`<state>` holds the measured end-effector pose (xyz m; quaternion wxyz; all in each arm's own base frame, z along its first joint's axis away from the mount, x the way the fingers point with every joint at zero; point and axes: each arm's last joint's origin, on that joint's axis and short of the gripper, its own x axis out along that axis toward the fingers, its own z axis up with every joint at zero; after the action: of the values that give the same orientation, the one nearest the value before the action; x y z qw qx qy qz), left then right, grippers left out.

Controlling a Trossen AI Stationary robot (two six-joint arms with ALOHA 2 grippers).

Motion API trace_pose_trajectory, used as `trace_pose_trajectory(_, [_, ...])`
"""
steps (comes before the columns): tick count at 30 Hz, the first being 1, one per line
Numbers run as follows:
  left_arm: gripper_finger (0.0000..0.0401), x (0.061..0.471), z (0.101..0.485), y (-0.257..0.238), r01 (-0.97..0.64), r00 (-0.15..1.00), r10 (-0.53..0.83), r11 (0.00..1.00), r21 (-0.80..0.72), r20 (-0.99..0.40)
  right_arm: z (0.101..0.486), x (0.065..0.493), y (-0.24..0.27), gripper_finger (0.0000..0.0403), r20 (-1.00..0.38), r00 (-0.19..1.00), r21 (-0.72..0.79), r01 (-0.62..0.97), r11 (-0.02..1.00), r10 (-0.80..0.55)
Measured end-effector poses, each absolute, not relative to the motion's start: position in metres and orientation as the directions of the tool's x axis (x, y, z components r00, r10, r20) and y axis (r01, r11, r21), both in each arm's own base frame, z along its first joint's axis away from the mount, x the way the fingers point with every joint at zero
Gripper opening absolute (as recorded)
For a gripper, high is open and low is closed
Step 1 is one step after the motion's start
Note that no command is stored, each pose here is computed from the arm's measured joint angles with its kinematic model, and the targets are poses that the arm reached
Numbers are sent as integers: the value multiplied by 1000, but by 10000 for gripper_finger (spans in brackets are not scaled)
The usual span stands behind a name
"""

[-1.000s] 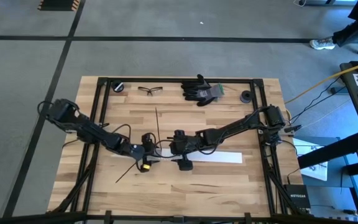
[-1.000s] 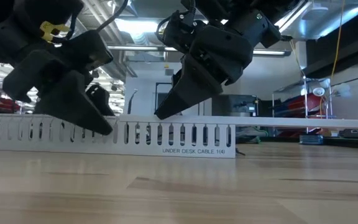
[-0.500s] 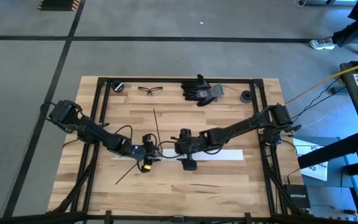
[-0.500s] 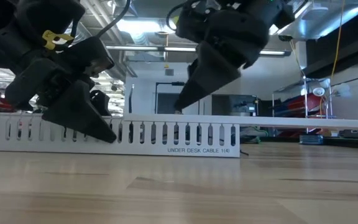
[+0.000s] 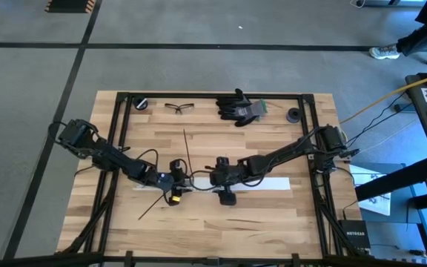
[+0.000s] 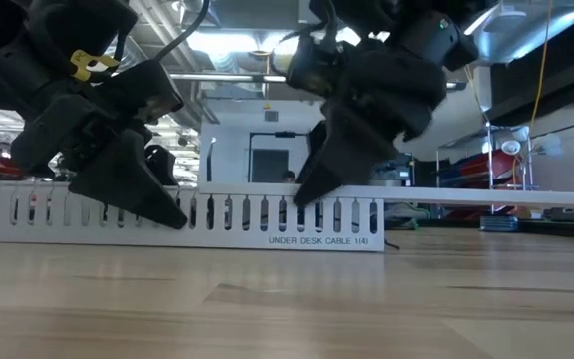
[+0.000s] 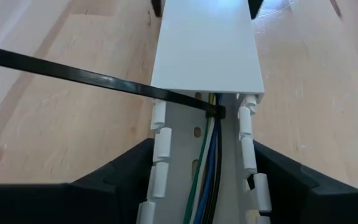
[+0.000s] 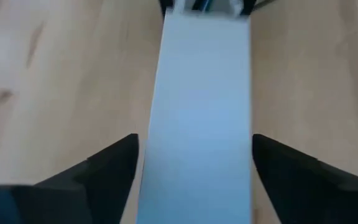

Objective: Ziptie cables
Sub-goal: Close the white cable duct

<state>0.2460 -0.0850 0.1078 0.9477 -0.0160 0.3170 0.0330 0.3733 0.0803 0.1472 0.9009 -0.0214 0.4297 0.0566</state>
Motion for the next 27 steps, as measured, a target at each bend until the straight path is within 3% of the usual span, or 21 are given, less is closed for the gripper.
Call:
trace_pose_trajectory(7, [214,246,108,-85,-77,797,55,997,-11,-601,146,375,78,212,-776,624,15,-125,992,91])
trace_pose_trajectory(27, [214,246,108,-85,-77,802,57,997,-7,-595,134,395,79,211,-651,752,51,-92,994,103])
